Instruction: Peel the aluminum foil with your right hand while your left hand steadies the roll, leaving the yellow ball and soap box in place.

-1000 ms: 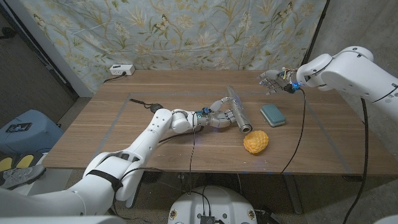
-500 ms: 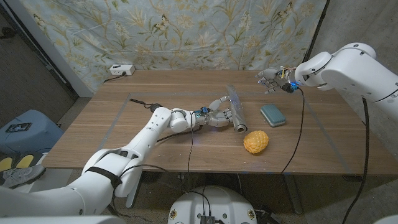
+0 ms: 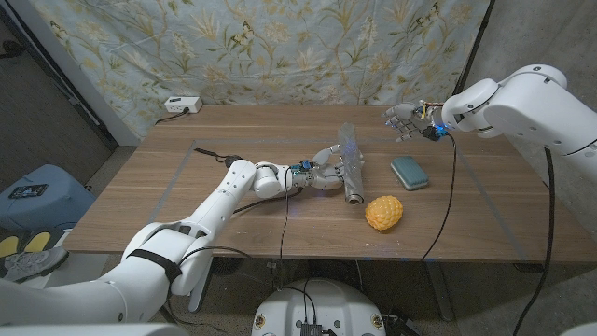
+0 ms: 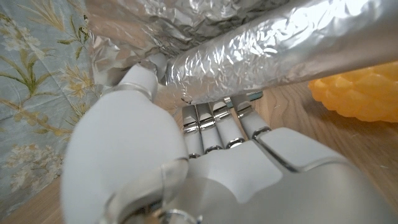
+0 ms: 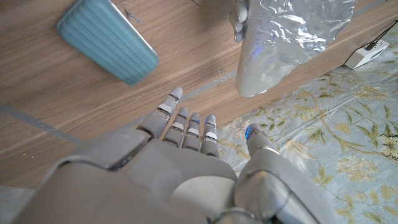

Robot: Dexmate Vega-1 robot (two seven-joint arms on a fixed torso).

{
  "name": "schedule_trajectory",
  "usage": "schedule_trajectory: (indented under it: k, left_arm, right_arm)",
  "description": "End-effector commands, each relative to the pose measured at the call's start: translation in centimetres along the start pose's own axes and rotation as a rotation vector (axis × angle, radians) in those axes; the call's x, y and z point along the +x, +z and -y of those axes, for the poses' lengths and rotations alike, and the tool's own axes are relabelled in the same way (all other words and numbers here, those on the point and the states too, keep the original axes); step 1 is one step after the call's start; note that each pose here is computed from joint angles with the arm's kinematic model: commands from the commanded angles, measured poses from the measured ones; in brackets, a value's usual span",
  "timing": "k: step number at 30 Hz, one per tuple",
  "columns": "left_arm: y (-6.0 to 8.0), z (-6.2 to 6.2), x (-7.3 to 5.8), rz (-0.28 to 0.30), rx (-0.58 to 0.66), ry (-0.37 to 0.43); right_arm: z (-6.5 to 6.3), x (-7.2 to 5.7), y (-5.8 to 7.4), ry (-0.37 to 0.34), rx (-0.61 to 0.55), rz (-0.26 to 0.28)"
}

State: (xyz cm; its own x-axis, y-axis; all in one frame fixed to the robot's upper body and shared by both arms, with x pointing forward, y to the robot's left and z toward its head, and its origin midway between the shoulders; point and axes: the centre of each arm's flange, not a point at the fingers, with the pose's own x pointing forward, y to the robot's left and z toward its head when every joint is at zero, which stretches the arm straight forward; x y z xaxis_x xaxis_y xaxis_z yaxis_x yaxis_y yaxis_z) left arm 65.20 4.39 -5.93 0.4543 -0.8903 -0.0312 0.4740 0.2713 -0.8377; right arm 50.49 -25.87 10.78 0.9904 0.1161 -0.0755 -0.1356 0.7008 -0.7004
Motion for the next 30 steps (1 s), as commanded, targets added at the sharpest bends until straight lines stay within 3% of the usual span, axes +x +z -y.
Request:
schedule_trajectory:
  k: [1,18,30]
  left_arm:
    - [-0.7,0.1,0.4,0.005,-0.023,-0.023]
    - [-1.7,0.1,1.4,0.023,-0.06,-0.058]
    - [-0.8,0.5,1.0,0.032,-0.001,-0.045]
  right_arm:
    - [0.0,-0.3,-0.2,0.007,0.004,-0.008]
    - [0.7,-0.5,-0.6,0.015,-0.01,-0.015]
    - [0.4,-0.8,0.3,0.012,-0.022,0.015]
